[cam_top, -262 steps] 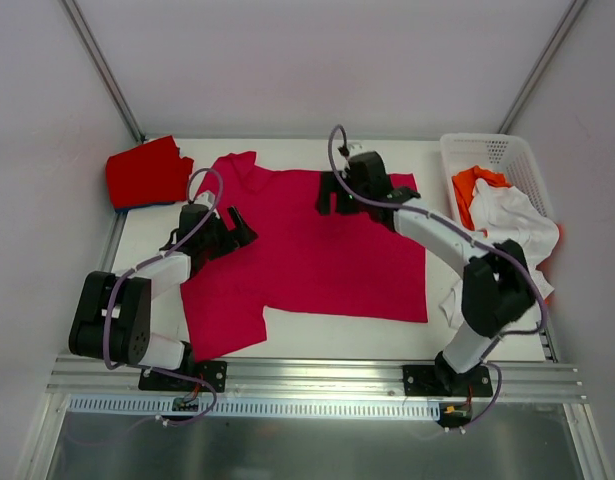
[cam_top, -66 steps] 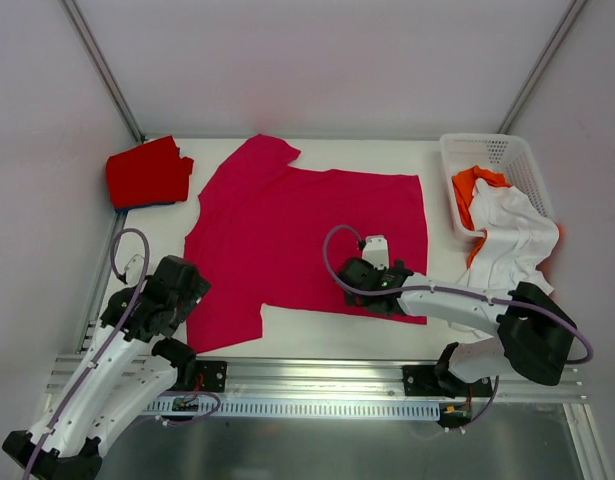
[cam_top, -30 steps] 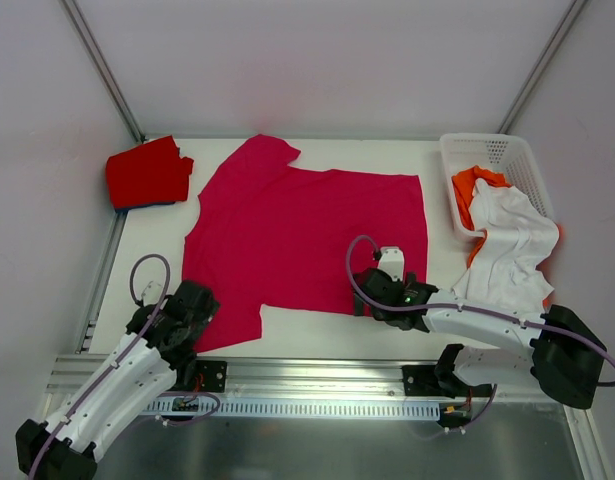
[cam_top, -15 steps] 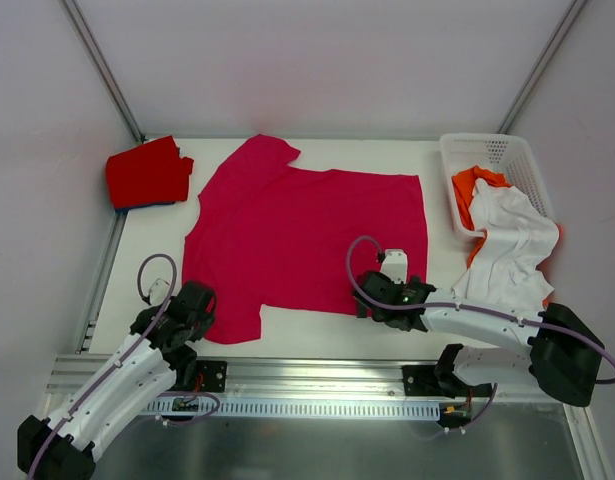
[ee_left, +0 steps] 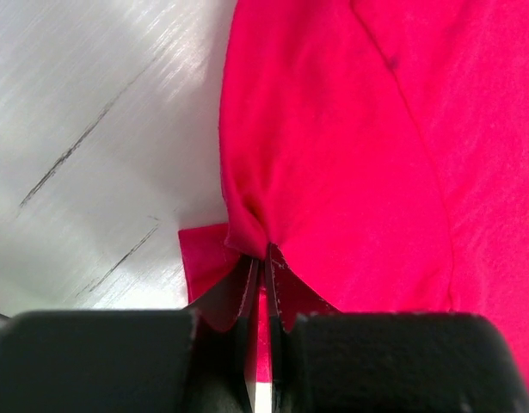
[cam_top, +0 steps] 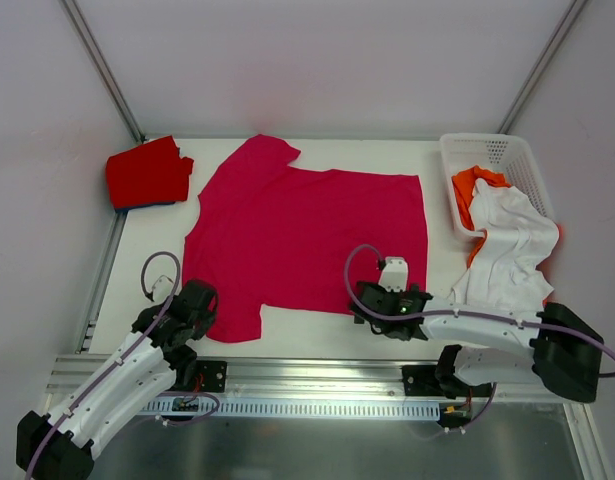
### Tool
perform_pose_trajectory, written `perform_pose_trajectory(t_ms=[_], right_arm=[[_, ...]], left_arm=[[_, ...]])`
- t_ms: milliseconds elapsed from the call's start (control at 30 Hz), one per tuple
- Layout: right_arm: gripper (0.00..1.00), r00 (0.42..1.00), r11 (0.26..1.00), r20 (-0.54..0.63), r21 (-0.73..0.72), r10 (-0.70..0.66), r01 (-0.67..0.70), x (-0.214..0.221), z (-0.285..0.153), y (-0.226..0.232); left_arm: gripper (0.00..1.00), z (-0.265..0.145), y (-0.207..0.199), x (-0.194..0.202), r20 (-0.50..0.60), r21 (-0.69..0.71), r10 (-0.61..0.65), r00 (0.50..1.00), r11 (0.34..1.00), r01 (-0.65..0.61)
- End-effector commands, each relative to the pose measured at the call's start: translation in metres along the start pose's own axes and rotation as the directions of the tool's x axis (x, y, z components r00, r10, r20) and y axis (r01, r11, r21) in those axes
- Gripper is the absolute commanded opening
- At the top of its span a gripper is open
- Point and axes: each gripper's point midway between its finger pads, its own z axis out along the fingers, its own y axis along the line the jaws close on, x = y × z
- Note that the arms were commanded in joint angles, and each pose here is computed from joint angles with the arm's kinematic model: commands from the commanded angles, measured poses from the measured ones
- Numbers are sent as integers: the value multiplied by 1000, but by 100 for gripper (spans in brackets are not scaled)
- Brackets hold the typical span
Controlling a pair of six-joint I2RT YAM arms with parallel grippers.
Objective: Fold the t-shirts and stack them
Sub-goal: Flatten the tshirt out
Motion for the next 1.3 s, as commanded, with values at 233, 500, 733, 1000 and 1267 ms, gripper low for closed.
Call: perform_pose_trajectory(t_ms=[233, 500, 733, 1000, 1267], right_arm=[[99, 923, 930, 138, 31, 359, -367, 11, -10, -75], [99, 880, 880, 171, 103, 444, -464, 15, -15, -99], [100, 902, 871, 166, 238, 399, -429, 20, -16, -109], [100, 890, 883, 192, 154, 414, -444, 10, -10, -92], [99, 889, 899, 194, 66, 415, -434, -8, -6, -64]], left_arm=[[0, 4, -9, -4, 42, 79, 68, 997, 994, -71], [0, 3, -15, 0, 29, 134, 90, 996, 987, -93], [0, 2, -18, 0, 35, 160, 82, 996, 983, -86], [0, 2, -19, 0, 34, 168, 84, 996, 982, -88], [0, 2, -19, 0, 35, 172, 85, 996, 981, -90]])
